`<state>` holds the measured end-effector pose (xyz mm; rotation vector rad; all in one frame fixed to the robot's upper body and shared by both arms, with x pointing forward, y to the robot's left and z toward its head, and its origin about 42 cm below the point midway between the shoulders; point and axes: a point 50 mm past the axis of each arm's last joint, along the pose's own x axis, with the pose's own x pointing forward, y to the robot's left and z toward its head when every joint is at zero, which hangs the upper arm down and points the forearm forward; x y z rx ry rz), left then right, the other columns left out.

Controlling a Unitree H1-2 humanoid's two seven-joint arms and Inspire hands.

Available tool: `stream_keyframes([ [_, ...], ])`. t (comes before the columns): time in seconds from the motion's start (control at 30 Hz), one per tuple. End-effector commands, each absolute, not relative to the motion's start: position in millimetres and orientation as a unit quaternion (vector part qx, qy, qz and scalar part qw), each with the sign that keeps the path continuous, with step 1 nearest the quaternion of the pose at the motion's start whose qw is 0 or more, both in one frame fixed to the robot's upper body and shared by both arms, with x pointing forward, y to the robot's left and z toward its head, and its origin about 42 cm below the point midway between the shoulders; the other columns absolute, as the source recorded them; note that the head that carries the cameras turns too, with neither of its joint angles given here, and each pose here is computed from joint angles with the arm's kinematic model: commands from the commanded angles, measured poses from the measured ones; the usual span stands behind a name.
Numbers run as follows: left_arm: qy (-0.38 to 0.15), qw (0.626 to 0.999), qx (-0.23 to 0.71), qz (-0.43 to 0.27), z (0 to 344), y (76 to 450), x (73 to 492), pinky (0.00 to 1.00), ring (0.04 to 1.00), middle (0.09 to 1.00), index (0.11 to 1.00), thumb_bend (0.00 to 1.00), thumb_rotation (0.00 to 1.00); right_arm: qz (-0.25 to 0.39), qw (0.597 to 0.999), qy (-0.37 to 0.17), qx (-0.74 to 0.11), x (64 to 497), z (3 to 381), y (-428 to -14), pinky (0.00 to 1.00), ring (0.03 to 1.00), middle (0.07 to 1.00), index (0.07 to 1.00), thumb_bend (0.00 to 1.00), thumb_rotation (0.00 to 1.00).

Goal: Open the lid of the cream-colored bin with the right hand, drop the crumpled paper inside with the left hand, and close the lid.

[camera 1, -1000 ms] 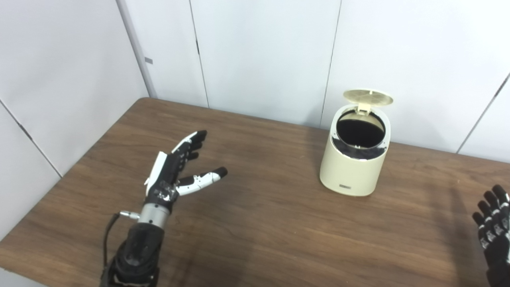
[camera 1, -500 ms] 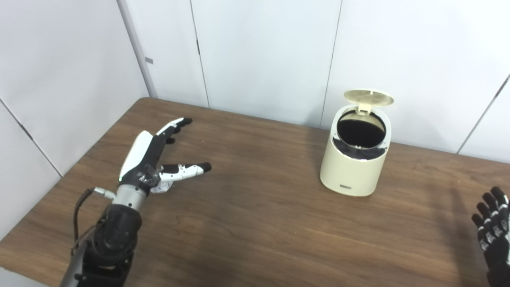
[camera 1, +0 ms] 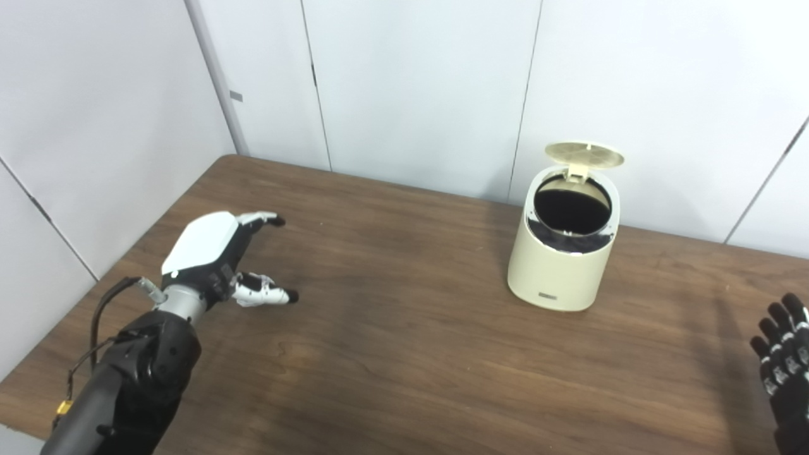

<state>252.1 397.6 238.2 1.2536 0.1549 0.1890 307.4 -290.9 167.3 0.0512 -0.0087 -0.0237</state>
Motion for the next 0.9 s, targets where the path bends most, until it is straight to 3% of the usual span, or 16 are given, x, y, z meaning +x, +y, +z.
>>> stream_keyframes([
  [0.0,0.052,0.779,0.615,0.112,256,406,254,0.79,0.884,0.876,0.831,0.98,0.22,-0.005,0.999,-0.036,0.019,314,181,-293,1.00,0.998,0.993,1.000,0.51,1.00],
  [0.3,0.067,0.761,0.635,0.120,250,412,256,0.77,0.870,0.870,0.824,0.96,0.27,-0.006,0.999,-0.032,0.017,314,178,-294,1.00,1.000,0.988,0.997,0.52,1.00],
  [0.57,0.083,0.765,0.625,0.131,244,417,261,0.72,0.868,0.859,0.812,0.92,0.22,-0.004,0.999,-0.034,0.019,313,179,-295,1.00,0.994,0.982,0.989,0.53,1.00],
  [0.87,0.112,0.778,0.605,0.126,244,418,266,0.75,0.862,0.852,0.801,0.89,0.19,-0.004,0.999,-0.035,0.027,313,180,-294,1.00,0.994,0.979,0.985,0.53,1.00],
])
